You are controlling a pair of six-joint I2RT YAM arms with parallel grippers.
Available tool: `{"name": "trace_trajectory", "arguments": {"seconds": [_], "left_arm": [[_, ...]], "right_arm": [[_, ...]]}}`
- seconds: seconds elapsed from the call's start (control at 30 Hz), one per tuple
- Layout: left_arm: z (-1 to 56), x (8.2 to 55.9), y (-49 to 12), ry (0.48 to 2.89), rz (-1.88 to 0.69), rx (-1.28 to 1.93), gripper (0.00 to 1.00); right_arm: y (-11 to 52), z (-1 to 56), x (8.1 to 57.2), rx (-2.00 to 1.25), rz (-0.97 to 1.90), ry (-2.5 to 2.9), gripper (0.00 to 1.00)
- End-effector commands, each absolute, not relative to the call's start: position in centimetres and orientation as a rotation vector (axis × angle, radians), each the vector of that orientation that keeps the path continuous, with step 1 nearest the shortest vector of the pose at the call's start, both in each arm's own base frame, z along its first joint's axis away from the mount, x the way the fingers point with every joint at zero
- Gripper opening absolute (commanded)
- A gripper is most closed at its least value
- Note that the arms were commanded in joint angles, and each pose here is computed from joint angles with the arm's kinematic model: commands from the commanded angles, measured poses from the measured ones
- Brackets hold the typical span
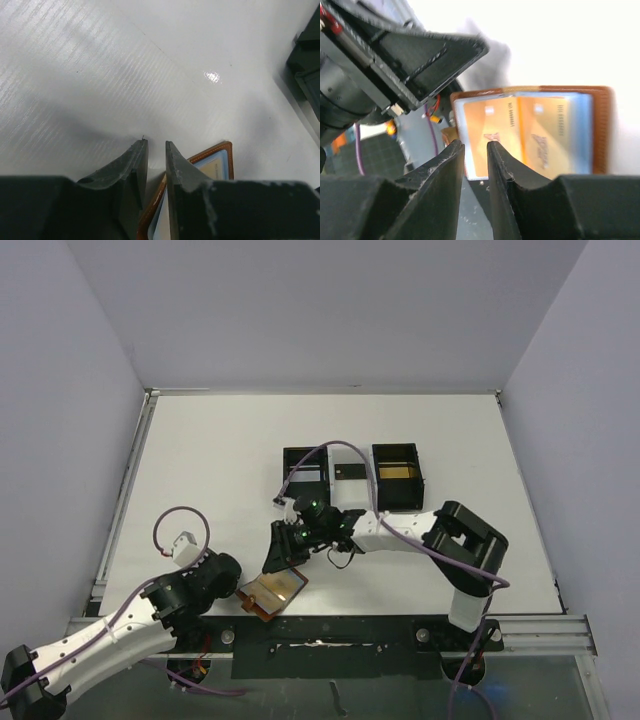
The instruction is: Take the credit cards out of the card holder
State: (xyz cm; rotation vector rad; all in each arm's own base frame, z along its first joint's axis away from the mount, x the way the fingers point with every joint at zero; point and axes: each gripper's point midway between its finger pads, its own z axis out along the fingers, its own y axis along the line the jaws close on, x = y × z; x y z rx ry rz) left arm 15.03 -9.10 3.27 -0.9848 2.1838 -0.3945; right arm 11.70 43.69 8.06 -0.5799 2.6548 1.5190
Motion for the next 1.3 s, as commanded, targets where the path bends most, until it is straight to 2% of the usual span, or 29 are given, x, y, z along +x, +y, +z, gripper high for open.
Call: {"name": "trace_trajectory", "arguments": {"seconds": [0.0, 0.13, 0.33, 0.6, 0.77, 0.9, 1.07, 1.27], "left_arm": [[5.7, 16.0, -9.8, 2.140, -0.456, -0.957, 0.21], [6.7, 16.2, -10.4, 2.140, -0.490, -0.924, 0.27], [7.5, 16.1, -10.5, 2.147, -0.496, -0.902, 0.30], [8.8, 16.4, -9.3, 2.086, -0.478, -0.956, 0.31], [9.2, 16.4, -8.8, 2.063, -0.474, -0.970, 0.32], [9.3, 16.3, -8.5, 2.049, -0.484, -0.989, 0.32], [9.5, 16.4, -8.4, 2.034, -0.493, -0.999, 0.33], [9.8, 16.5, -8.6, 2.031, -0.506, -0.982, 0.33]], "right_arm": [[41.3, 8.3, 16.0, -0.522, 1.144, 2.607, 0.27], [42.1, 7.1, 15.2, -0.633, 1.081, 2.645, 0.27], [43.0, 5.0, 14.3, -0.810, 0.880, 2.663, 0.29], [42.0, 4.0, 14.6, -0.955, 0.456, 2.571, 0.50], [39.7, 2.7, 15.0, -0.940, 0.209, 2.564, 0.53], [39.7, 2.5, 14.3, -0.940, 0.255, 2.545, 0.64], [38.7, 2.1, 14.6, -0.920, 0.181, 2.541, 0.71], [34.9, 1.7, 15.7, -0.752, -0.001, 2.565, 0.67]]}}
